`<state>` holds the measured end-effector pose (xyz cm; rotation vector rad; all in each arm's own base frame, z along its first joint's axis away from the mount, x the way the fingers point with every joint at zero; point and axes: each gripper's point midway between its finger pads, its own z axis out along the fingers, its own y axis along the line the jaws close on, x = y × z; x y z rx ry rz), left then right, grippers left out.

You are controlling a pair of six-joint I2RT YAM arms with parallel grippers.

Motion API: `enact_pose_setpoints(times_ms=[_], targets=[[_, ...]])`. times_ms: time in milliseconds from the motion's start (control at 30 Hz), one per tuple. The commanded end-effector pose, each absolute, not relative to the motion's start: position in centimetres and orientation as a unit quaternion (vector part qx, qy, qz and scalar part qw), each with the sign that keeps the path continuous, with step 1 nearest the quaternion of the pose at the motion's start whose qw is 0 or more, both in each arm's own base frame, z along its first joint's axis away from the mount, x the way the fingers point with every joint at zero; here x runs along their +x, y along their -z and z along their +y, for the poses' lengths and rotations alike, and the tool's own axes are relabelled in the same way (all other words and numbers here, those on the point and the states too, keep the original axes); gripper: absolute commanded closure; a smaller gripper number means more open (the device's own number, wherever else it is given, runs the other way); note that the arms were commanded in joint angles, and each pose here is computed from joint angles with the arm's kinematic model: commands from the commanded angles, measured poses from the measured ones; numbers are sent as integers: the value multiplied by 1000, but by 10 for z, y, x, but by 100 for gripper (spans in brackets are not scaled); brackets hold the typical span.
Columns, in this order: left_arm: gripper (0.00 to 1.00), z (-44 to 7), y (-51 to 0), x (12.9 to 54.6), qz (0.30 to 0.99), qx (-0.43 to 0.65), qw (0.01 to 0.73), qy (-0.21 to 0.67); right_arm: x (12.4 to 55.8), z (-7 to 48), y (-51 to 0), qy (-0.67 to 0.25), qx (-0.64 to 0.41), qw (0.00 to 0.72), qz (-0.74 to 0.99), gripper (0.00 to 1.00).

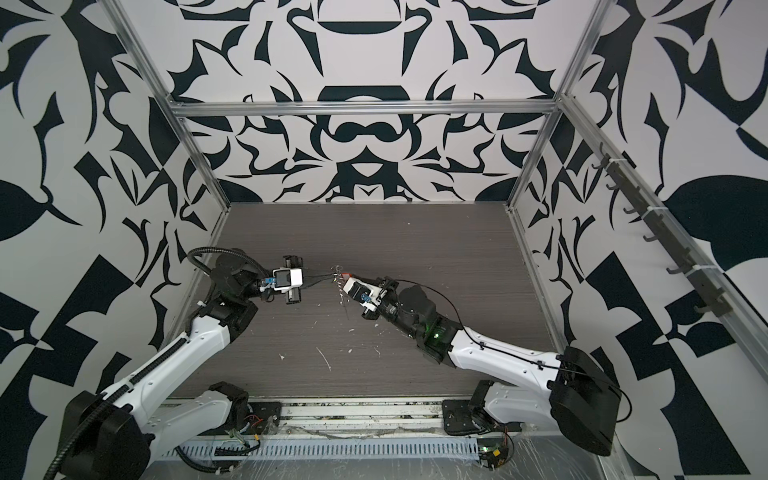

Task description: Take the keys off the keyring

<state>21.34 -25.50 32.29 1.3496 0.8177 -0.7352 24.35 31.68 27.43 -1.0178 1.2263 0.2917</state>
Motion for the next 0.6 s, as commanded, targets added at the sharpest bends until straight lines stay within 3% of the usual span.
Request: enact_pose_setpoints(times_ms=[0, 133, 567], targets=[[100, -254, -336, 213, 345, 593, 654, 319, 244, 310, -312, -135, -412, 736, 520, 81], [100, -254, -337, 212, 345, 592, 654, 321, 244, 316, -316, -147, -411, 742, 509, 78], [100, -253, -340, 210, 348, 591, 654, 319, 247, 335, -322, -163, -420, 751, 482, 78]])
